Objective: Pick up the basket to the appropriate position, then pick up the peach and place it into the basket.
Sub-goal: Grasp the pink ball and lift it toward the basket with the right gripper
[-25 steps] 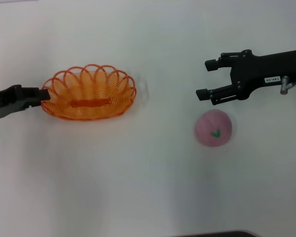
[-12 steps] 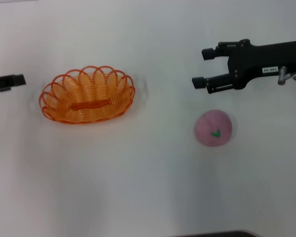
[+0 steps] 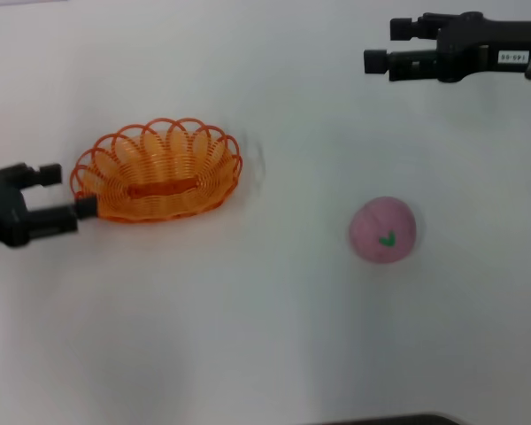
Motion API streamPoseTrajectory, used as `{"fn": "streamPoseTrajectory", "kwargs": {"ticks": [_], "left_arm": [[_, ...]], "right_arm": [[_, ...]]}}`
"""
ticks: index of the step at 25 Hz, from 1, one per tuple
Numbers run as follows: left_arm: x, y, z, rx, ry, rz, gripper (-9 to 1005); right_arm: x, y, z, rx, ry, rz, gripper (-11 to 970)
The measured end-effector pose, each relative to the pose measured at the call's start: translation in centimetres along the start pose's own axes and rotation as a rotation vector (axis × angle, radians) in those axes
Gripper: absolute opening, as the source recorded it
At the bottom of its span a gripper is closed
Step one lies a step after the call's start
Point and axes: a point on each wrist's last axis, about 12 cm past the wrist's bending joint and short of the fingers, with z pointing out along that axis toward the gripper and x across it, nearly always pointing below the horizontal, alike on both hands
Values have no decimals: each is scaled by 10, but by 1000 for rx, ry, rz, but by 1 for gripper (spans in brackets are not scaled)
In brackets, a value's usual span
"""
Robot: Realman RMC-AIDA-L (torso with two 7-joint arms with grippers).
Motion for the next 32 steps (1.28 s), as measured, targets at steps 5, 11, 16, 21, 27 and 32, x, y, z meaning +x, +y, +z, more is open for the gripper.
{"fn": "streamPoseTrajectory", "kwargs": {"ticks": [5, 11, 16, 21, 27, 32], "left_arm": [[13, -10, 2, 78, -3, 76, 851], [19, -12, 3, 85, -5, 80, 892], [23, -11, 6, 78, -7, 71, 891], [26, -10, 9, 74, -1, 60, 890], [25, -9, 10, 77, 3, 62, 889], [25, -9, 10, 72, 4, 63, 888]], "right_arm": [[-16, 2, 2, -13, 200, 23, 911], [-25, 19, 24, -33, 574, -72, 912], [-19, 28, 47, -20, 761, -114, 912], [-6, 38, 64, -51, 856, -142, 907], [0, 41, 73, -44, 901, -161, 898], [0, 41, 74, -46, 899, -159, 780]]}}
